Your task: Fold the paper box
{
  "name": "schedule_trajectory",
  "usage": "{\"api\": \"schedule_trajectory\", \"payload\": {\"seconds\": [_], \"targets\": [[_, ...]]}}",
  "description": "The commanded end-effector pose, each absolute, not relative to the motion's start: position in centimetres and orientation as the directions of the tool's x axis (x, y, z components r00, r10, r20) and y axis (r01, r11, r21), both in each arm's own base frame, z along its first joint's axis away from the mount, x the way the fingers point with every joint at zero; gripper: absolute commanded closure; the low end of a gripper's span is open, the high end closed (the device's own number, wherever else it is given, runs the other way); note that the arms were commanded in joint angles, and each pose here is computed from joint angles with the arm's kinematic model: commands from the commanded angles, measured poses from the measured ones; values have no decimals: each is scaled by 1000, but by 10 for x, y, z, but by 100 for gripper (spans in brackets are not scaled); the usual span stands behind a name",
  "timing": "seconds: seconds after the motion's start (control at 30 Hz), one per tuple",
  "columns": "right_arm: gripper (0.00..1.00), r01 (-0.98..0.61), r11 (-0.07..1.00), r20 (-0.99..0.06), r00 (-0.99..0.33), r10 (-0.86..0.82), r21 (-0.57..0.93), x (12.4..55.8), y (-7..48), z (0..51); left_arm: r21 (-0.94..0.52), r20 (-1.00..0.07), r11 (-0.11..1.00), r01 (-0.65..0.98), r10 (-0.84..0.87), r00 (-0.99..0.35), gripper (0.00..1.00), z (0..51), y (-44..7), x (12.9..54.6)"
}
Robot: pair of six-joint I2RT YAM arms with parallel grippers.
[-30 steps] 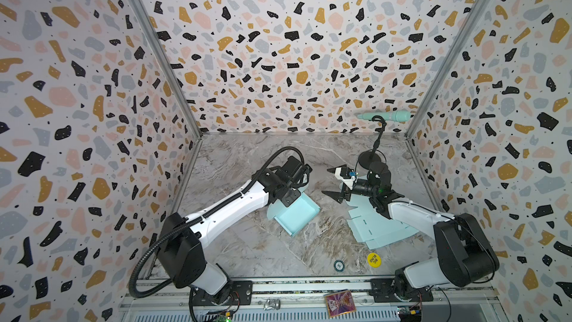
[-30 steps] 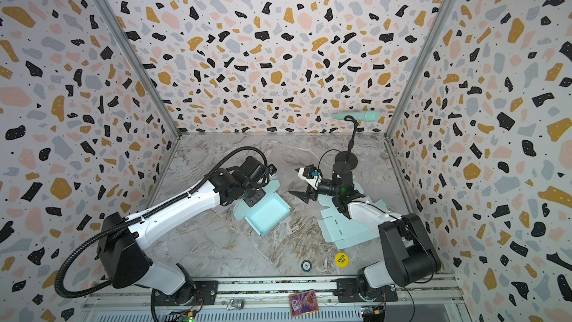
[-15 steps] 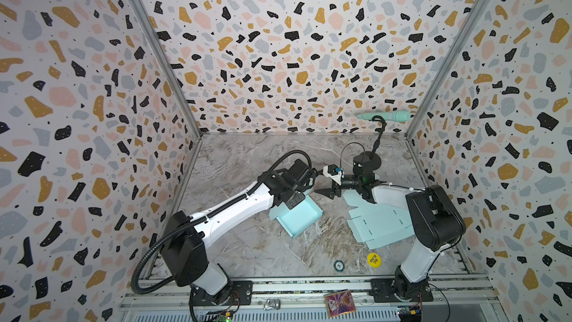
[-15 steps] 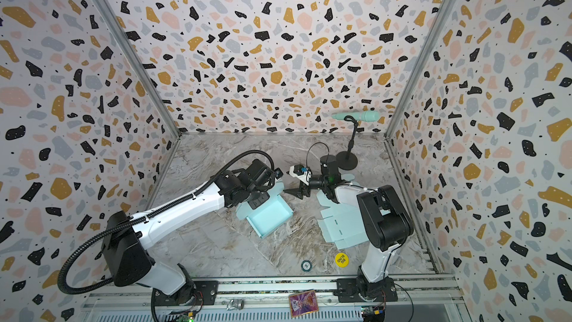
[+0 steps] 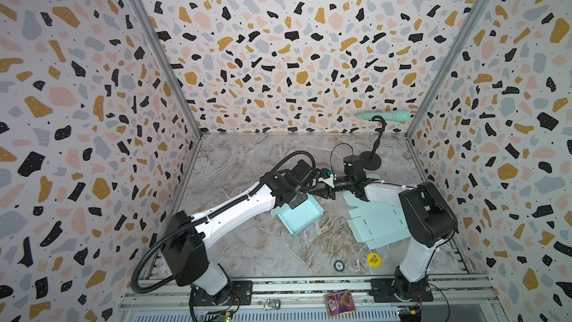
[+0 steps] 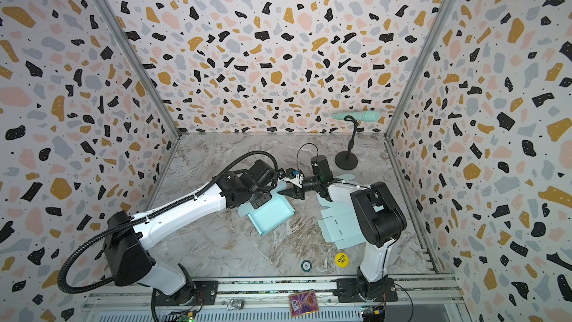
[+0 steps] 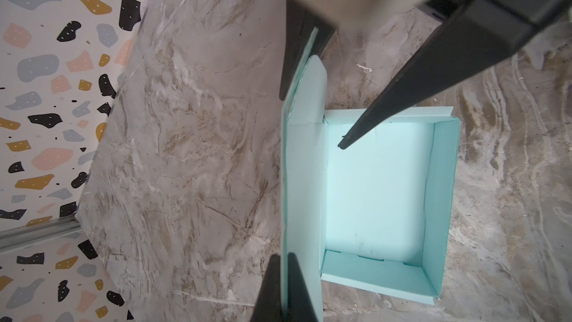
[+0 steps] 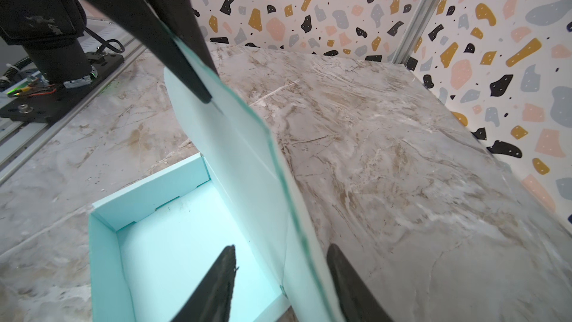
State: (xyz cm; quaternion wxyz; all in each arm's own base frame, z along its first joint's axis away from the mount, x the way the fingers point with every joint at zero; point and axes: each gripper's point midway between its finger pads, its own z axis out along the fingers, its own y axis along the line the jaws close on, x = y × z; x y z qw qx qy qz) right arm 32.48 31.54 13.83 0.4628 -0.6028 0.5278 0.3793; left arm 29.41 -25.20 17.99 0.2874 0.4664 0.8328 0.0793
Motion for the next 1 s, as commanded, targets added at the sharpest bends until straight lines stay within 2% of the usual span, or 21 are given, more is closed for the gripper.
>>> {"api": "schedule_trajectory", "payload": {"seconds": [0.0, 0.13, 0.43, 0.67, 0.93, 0.97], "targets": [[59, -985, -35, -947, 171, -272, -167, 324, 319, 146, 421, -440, 556, 717, 816, -375, 100, 195, -257, 299], [65, -985, -36, -947, 173, -271, -170, 324, 319, 147, 422, -434, 551, 720, 820, -373, 100, 193, -257, 297], [69, -986, -7, -953, 163, -256, -167, 329, 310, 152, 422, -426, 545, 724, 824, -372, 100, 190, -257, 296], [83, -985, -3, -956, 166, -242, -170, 329, 306, 155, 423, -423, 543, 726, 826, -372, 100, 188, -258, 297], [95, -986, -15, -953, 167, -252, -169, 327, 305, 152, 425, -422, 543, 724, 826, -373, 100, 186, -259, 296], [96, -986, -16, -953, 164, -254, -166, 326, 304, 151, 423, -427, 549, 721, 822, -376, 96, 186, -258, 297]]}}
